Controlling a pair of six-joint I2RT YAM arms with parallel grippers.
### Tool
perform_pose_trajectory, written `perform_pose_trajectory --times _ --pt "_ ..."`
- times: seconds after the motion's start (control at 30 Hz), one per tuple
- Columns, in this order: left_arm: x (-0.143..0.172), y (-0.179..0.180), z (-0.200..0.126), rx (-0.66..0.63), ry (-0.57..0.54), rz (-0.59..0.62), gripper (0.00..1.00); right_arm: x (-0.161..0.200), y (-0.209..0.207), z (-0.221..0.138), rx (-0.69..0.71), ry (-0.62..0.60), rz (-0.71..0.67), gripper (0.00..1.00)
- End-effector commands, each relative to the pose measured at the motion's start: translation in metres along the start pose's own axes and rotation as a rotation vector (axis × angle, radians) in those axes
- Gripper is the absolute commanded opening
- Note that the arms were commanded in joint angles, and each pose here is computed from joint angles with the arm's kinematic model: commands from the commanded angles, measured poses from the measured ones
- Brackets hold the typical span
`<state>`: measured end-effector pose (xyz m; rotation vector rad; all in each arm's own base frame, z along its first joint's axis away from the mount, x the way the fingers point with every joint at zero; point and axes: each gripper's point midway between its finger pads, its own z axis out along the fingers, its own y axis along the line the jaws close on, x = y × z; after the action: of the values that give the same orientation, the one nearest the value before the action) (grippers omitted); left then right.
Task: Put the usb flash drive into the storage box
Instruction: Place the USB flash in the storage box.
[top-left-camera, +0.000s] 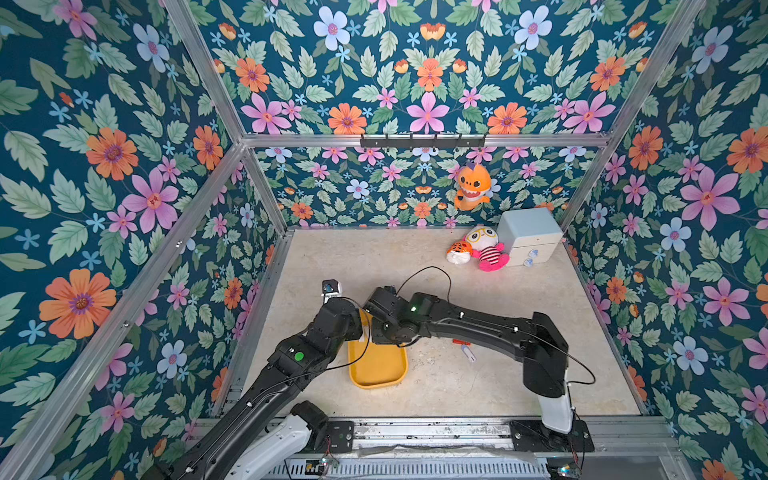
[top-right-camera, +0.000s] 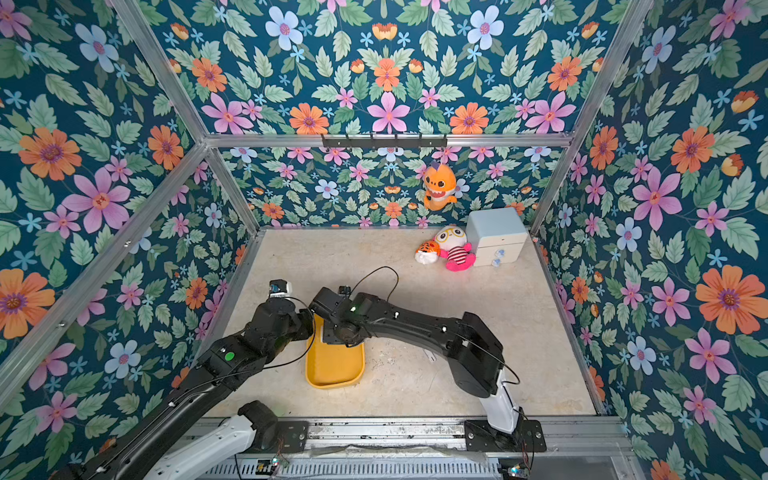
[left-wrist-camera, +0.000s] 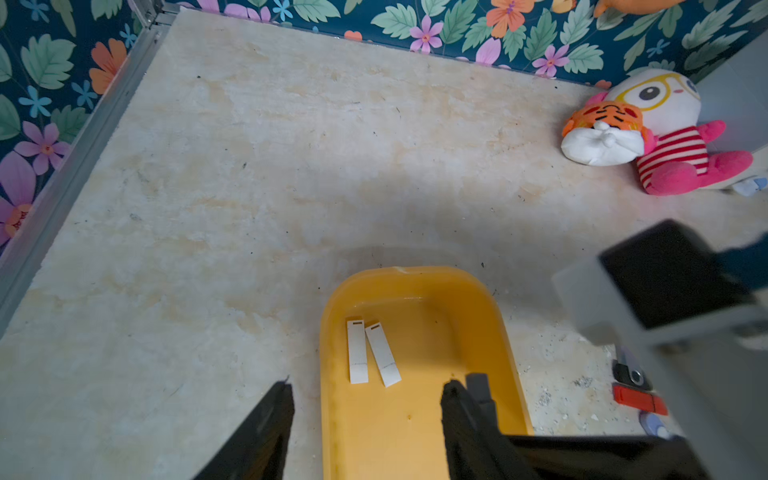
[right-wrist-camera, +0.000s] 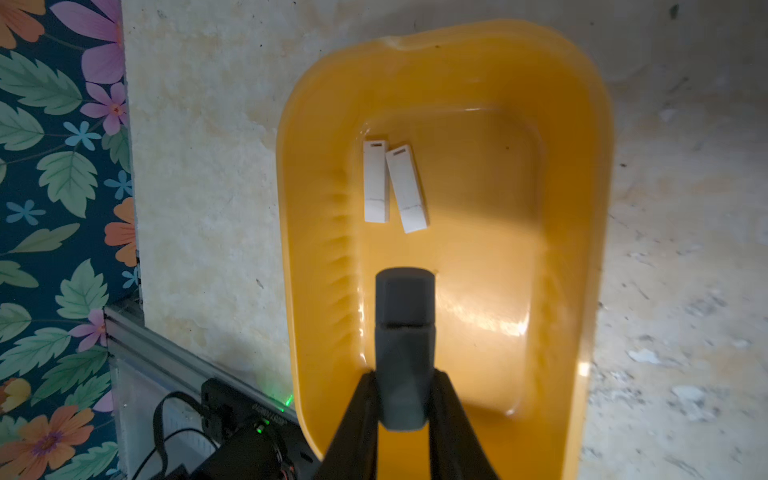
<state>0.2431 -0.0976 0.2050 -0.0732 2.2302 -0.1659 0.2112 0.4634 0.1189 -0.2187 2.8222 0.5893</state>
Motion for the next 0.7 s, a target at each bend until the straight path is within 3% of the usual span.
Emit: perform_pose_trajectory --times 0.0,0.27,0.67 --pt "-0.003 0.008 -0.002 -0.037 -0.021 -0.018 0.63 0.001 -0.004 0.020 0.062 0.032 -0.037 0.12" --pt "0.000 0.006 0.001 -0.041 -0.006 -0.007 0.64 -0.010 -0.025 0.058 0.168 0.052 -0.028 0.12" --pt "0.003 0.006 0.004 -0.050 0.008 0.001 0.65 -0.012 -0.046 0.087 0.151 0.099 0.027 0.18"
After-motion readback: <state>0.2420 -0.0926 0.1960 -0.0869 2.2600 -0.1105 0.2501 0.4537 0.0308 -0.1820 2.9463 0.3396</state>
